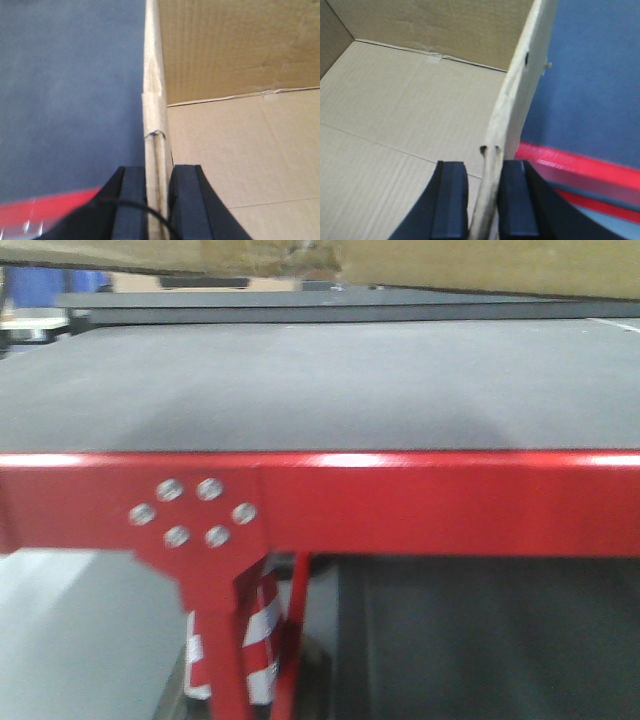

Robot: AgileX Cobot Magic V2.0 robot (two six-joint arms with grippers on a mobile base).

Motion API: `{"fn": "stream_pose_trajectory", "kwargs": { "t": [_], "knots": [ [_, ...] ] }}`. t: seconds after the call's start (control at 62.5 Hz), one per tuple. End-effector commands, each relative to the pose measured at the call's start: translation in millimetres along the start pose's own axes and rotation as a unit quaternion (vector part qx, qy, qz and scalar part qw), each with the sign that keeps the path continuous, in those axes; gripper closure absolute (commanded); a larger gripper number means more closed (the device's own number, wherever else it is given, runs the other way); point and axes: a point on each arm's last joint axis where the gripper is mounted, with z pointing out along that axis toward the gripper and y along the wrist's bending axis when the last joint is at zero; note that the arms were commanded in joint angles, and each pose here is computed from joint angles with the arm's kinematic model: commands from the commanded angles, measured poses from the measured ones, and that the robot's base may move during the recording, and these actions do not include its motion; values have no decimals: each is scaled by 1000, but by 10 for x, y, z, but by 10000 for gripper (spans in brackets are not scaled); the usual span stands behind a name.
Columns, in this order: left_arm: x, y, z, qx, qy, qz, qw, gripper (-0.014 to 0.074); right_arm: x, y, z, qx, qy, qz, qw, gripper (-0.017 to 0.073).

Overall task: Grab carton from right shelf to conveyor
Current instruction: 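Move the carton over the grey conveyor belt with both grippers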

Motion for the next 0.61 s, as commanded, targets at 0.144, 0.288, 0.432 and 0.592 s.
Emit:
{"fn": "stream_pose_trajectory", "kwargs": {
  "t": [0.144,0.288,0.432,0.592],
  "knots": [
    [-88,252,-85,-102,-43,32,993,611,26,-40,-86,21,2,-26,999,627],
    [-88,252,-85,-102,-43,32,993,611,24,-40,-86,21,1,-26,999,627],
    [-88,252,-85,-102,-43,32,993,611,-6,-36,-87,19,-16,-26,999,627],
    [-88,252,-85,-102,-43,32,993,611,-40,-32,-88,18,-35,-27,999,627]
  ]
}}
